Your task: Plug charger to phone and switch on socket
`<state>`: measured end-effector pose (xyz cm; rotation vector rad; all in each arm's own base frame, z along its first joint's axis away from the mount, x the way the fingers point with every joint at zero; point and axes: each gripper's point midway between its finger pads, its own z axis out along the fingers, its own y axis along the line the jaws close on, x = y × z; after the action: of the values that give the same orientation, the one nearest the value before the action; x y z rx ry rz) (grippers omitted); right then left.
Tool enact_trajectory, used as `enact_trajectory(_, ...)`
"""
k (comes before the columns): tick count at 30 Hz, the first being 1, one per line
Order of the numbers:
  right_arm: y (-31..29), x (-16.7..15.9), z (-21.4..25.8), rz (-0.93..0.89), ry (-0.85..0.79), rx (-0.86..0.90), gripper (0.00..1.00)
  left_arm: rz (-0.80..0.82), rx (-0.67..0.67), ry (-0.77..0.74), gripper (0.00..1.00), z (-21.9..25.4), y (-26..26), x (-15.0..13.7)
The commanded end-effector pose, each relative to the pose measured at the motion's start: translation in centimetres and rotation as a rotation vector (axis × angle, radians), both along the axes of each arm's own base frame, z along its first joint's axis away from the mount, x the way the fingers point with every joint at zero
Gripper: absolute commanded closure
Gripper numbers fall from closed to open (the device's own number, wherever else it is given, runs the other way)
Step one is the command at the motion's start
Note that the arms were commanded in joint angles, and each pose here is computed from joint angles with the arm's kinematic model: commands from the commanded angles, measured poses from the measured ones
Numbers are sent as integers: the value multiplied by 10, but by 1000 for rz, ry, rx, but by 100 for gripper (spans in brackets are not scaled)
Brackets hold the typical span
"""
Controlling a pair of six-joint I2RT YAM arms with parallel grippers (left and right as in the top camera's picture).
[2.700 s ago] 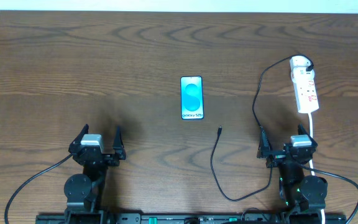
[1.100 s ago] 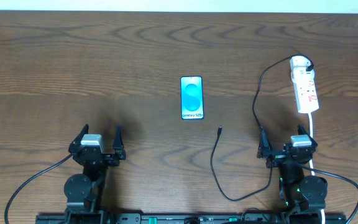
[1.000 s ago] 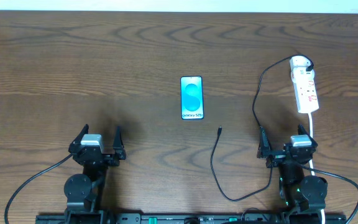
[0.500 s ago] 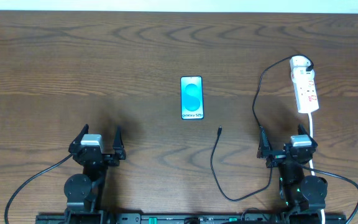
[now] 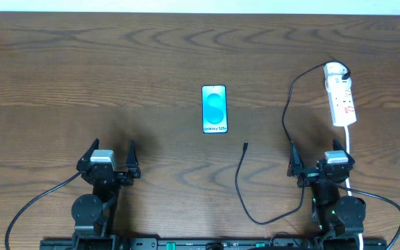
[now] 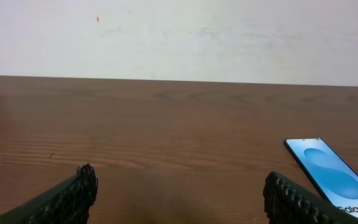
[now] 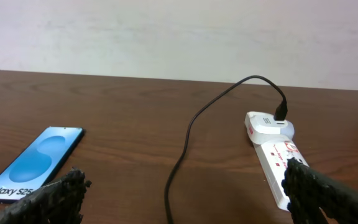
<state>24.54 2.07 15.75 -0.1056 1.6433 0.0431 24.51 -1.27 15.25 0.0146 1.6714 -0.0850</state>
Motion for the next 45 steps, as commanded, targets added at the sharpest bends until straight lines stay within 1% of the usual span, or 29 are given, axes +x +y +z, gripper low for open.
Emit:
enact_trajectory(1,-1,0,-1,-6,-2,-12,1,-3,9,47,13,-14,0,-1)
enact_trajectory(4,-1,0,-1,-6,-2,-12,1,35,14,48,12,-14,7,-1)
enact_trajectory(6,-1,0,-1,-6,-2,-12,1,17,-3,49,13,-14,3,-1)
enact_trajectory(7,-1,0,-1,-6,-2,-12,1,-43,-76,52,13,-13,-9,-2)
enact_trajectory(9,-1,0,-1,-6,-2,-12,1,-129,-176,54,12,-9,-25,-4)
enact_trajectory(10,-1,0,-1,-6,-2,-12,1,-158,-194,55,13,-9,-30,-5)
enact_trajectory(14,-1,0,-1,-6,-2,-12,1,-164,-189,-19,13,9,-30,-4)
enact_trajectory(19,-1,0,-1,-6,-2,-12,1,-184,-177,-234,13,63,-30,-7)
enact_trajectory(20,-1,0,-1,-6,-2,-12,1,-185,-173,-297,13,83,-29,-11)
enact_trajectory(25,-1,0,-1,-6,-2,-12,1,-146,-170,-345,13,116,-22,-15)
enact_trajectory(28,-1,0,-1,-6,-2,-12,1,-125,-148,-329,13,132,-19,-12)
enact_trajectory(30,-1,0,-1,-6,-2,-12,1,-118,-120,-263,13,140,-19,-5)
enact_trajectory(32,-1,0,-1,-6,-2,-12,1,-81,-108,-136,12,141,-14,5)
enact_trajectory(34,-1,0,-1,-6,-2,-12,1,-24,-105,36,13,138,-6,14)
enact_trajectory(36,-1,0,-1,-6,-2,-12,1,-10,-74,220,13,136,-5,21)
enact_trajectory(37,-1,0,-1,-6,-2,-12,1,-15,-70,293,13,137,-6,23)
enact_trajectory(38,-1,0,-1,-6,-2,-12,1,-81,-91,409,12,146,-18,28)
enact_trajectory(39,-1,0,-1,-6,-2,-12,1,-129,-109,449,13,155,-27,31)
enact_trajectory(40,-1,0,-1,-6,-2,-12,1,-214,-146,503,13,167,-43,37)
enact_trajectory(42,-1,0,-1,-6,-2,-12,1,-285,-172,531,12,174,-55,44)
enact_trajectory(43,-1,0,-1,-6,-2,-12,1,-289,-177,541,13,176,-56,49)
enact_trajectory(45,-1,0,-1,-6,-2,-12,1,-267,-220,612,12,174,-56,57)
